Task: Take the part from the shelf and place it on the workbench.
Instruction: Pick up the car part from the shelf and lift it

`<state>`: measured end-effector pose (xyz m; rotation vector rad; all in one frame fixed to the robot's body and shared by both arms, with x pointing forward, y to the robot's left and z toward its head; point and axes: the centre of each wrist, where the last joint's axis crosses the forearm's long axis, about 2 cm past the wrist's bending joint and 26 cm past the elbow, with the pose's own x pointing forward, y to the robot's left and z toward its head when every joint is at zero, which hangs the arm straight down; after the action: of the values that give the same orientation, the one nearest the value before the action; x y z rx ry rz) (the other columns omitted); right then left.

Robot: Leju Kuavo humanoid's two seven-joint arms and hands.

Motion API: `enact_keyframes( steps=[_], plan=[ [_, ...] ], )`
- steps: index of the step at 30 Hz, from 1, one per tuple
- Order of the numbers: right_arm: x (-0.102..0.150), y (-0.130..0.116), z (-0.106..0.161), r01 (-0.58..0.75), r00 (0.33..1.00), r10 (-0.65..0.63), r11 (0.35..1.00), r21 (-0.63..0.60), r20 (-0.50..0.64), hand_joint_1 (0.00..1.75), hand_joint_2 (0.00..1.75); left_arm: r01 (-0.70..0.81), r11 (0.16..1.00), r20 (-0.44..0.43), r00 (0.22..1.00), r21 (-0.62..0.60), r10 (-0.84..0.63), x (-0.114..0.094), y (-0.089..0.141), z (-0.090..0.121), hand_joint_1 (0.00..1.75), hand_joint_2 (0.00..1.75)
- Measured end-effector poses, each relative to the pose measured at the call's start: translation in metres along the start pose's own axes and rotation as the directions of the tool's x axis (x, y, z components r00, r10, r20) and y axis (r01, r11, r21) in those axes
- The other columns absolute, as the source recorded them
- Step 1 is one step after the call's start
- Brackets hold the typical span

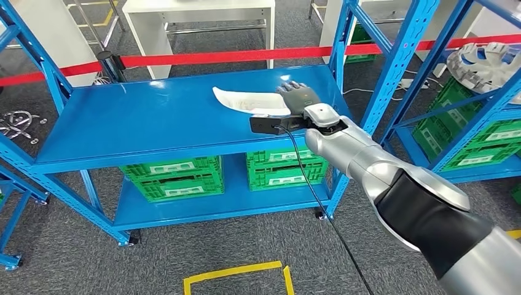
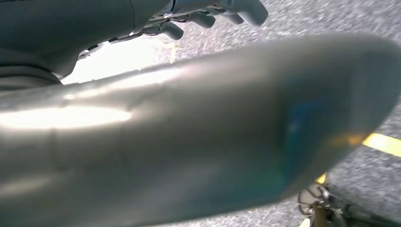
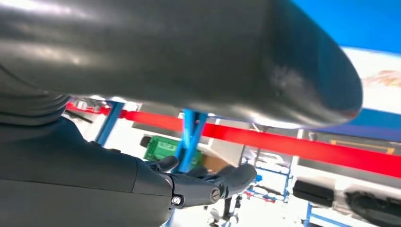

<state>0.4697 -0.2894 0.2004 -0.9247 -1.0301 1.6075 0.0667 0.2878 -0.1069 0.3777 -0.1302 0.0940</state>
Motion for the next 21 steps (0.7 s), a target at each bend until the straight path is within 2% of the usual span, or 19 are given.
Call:
enact_keyframes(
  steps=[6,11,19,21],
  plan=[
    [0.000,-0.006,0.000,-0.003,1.000,0.003,1.000,-0.028,0.008,0.00,0.00,0.007,1.000,0.003,1.000,-0.003,-0.007,0.000,-0.002,0.001,0.00,0.00],
    [0.002,0.005,0.000,0.000,1.000,0.000,1.000,-0.019,0.014,0.00,0.00,0.008,1.000,-0.002,1.000,-0.004,-0.008,-0.001,-0.002,0.001,0.00,0.00],
    [0.001,0.005,0.000,-0.004,1.000,0.004,1.000,-0.021,0.013,0.00,0.00,0.004,1.000,-0.002,1.000,-0.006,-0.004,0.002,-0.003,0.001,0.00,0.00],
    [0.000,0.003,0.000,-0.004,1.000,0.005,1.000,-0.023,0.013,0.00,0.87,0.005,1.000,0.001,1.000,-0.007,-0.005,0.003,-0.004,0.002,0.00,0.00]
  ],
)
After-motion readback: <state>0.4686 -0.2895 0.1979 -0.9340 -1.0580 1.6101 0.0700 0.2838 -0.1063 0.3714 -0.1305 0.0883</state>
